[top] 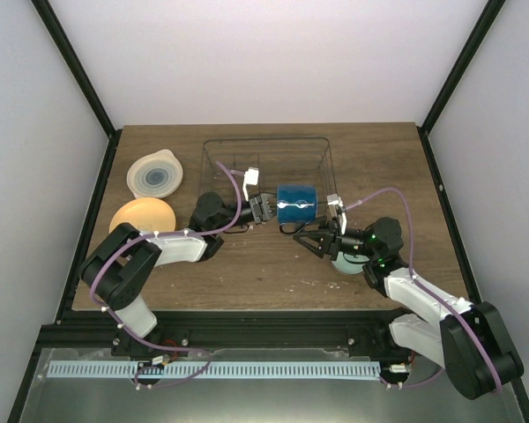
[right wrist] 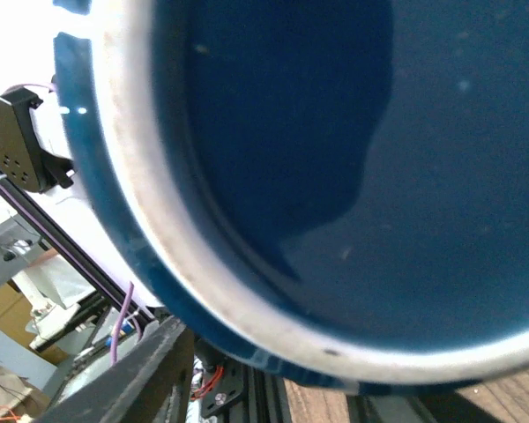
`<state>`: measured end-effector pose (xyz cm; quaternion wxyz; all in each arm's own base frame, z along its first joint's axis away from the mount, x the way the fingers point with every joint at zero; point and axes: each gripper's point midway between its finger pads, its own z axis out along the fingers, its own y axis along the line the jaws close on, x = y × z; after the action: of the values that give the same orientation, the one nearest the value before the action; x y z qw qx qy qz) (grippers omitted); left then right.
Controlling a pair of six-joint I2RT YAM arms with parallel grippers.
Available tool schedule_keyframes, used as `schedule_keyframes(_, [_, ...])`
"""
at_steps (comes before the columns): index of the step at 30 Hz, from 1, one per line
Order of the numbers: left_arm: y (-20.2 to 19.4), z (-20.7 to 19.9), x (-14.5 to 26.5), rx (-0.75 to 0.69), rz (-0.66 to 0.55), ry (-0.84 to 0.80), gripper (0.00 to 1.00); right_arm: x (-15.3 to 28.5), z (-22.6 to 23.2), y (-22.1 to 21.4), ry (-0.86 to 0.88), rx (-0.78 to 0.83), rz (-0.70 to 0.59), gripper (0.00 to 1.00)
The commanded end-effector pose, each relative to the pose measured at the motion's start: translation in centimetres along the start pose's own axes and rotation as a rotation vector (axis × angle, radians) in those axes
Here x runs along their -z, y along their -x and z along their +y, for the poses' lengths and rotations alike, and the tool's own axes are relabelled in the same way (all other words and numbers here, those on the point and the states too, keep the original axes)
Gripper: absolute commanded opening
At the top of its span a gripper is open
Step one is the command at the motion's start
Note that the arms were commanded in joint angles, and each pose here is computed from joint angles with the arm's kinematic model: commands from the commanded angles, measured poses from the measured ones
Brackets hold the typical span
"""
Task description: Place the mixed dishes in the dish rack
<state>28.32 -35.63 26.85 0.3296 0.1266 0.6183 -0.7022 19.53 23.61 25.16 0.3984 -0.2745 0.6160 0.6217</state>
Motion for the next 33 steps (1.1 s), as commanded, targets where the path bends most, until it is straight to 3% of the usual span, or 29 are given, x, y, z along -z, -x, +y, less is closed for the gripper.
schedule_keyframes(1, [2.2, -3.6, -0.2, -0.082, -0.079, -0.106, 0.00, -0.5, 1.3, 1.6, 0.039, 0.083, -0.021, 0.36])
schedule_keyframes(11, [1.3, -3.4, -0.2, -0.058, -0.071, -0.119, 0.00, -0.4, 1.4, 1.8, 0.032, 0.109, -0.033, 0.01])
schedule_keyframes(20, [0.3, -2.1, -0.2, -0.047, -0.049, -0.104, 0.01, -0.3, 0.7, 2.2, -0.024, 0.118, -0.056, 0.01])
schedule_keyframes(22, [-0.1, -1.4, -0.2, -0.037, -0.044, -0.095, 0.09, -0.3, 0.2, 2.4, -0.043, 0.113, -0.065, 0.01])
schedule_keyframes(28, [-1.1, 0.2, 0.1, -0.018, -0.027, -0.066, 0.15, -0.5, -1.2, 2.7, -0.087, 0.098, -0.083, 0.01])
schedule_keyframes(33, [-1.5, 1.0, 0.8, -0.009, -0.028, -0.057, 0.28, -0.5, -2.6, 3.0, -0.141, 0.095, -0.104, 0.01])
